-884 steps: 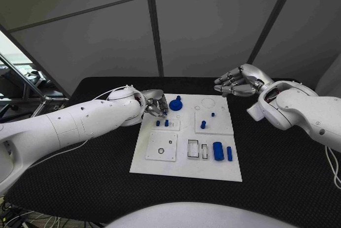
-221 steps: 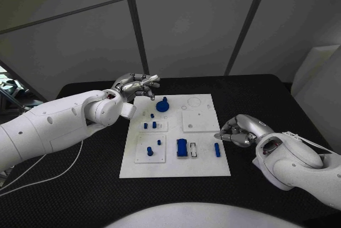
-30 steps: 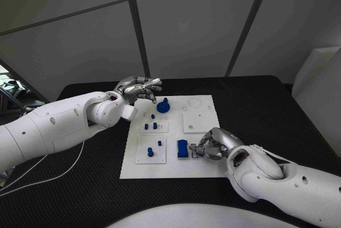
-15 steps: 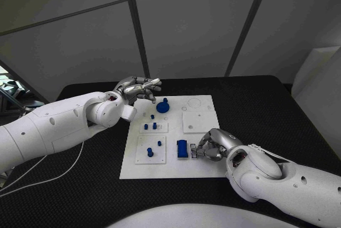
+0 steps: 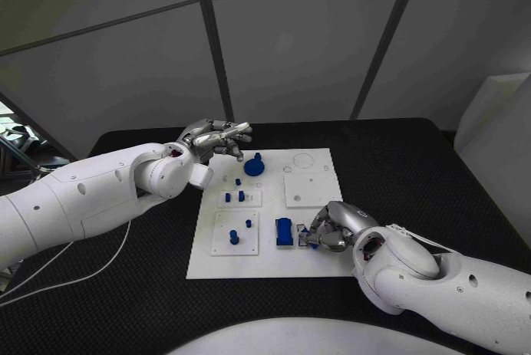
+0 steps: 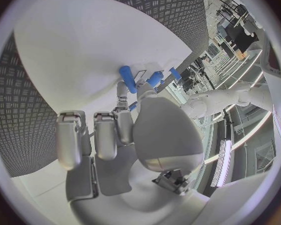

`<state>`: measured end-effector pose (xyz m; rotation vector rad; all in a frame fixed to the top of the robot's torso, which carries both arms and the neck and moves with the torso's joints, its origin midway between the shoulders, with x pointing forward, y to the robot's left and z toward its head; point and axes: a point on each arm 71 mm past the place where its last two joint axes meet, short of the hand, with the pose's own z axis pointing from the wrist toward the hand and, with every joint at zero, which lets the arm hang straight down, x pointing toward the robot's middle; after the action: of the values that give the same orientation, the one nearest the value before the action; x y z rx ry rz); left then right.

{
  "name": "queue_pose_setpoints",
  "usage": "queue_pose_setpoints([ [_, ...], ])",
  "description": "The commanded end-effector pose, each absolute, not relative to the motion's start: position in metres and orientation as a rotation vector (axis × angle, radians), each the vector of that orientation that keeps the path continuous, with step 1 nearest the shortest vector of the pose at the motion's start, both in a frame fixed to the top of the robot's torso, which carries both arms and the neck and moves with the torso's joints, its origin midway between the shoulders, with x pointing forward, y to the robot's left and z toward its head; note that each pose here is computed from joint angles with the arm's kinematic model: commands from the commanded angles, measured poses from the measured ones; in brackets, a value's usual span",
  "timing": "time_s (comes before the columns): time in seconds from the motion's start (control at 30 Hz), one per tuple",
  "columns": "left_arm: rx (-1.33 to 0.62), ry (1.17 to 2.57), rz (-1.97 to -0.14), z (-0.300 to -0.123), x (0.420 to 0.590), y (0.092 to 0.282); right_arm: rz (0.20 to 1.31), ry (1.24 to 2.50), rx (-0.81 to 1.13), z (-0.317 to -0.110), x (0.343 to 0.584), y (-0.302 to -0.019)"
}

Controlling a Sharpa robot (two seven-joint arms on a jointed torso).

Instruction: Assemble the parts on the task board

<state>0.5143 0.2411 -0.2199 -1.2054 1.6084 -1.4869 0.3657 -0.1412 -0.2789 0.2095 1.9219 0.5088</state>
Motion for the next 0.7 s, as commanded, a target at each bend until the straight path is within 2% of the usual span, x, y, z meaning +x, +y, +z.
queue_pose_setpoints([
  [0.03, -1.204, 1.609, -1.499, -0.2185, 0.5144, 0.2405, 0.5, 1.929, 0.182, -0.2792, 0.3654, -0.1402],
  [0.7, -1.205, 1.611, -1.499, -0.2186, 0.5142, 0.2404, 0.558, 1.875, 0.245, -0.2738, 0.3645, -0.1381],
])
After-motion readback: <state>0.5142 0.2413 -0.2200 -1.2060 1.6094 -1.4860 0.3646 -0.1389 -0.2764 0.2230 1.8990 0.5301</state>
